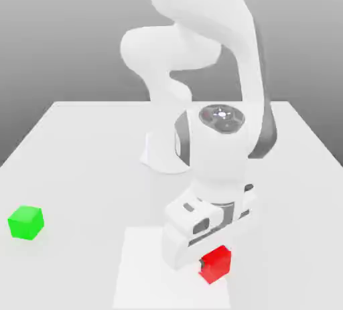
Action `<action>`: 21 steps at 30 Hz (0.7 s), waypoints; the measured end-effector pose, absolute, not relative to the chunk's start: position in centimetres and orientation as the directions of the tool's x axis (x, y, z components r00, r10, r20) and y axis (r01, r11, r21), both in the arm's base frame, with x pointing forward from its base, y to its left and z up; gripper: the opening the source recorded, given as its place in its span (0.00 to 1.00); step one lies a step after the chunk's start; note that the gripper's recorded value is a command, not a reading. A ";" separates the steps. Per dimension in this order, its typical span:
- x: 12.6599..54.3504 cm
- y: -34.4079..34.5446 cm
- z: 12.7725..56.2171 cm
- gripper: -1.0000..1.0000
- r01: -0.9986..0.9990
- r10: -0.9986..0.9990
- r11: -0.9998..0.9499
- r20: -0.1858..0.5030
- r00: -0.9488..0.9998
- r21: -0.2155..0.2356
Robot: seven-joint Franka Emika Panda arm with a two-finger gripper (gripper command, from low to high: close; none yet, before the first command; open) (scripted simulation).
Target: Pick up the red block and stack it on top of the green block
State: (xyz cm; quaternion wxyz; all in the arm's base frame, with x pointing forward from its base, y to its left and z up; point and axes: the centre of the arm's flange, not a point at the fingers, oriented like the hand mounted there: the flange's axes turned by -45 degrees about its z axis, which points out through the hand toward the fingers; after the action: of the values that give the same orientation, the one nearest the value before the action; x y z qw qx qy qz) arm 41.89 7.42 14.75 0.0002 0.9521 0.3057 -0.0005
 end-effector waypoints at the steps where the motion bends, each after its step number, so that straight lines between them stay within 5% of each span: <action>1: 41.9 7.4 14.4 0.00 0.582 0.582 -0.813 -0.001 0.813 0.000; 8: 42.1 6.5 20.4 0.00 0.560 0.560 -0.828 -0.001 0.828 0.001; 14: 41.9 -9.1 22.4 0.00 0.167 0.167 -0.986 -0.002 0.986 0.010; 21: 34.6 -26.1 24.0 0.00 -0.340 -0.340 -0.940 0.000 0.940 0.007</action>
State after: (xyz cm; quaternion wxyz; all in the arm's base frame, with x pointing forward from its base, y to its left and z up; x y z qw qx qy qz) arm 34.61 -26.11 23.98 0.0034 0.9850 -0.1726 -0.0006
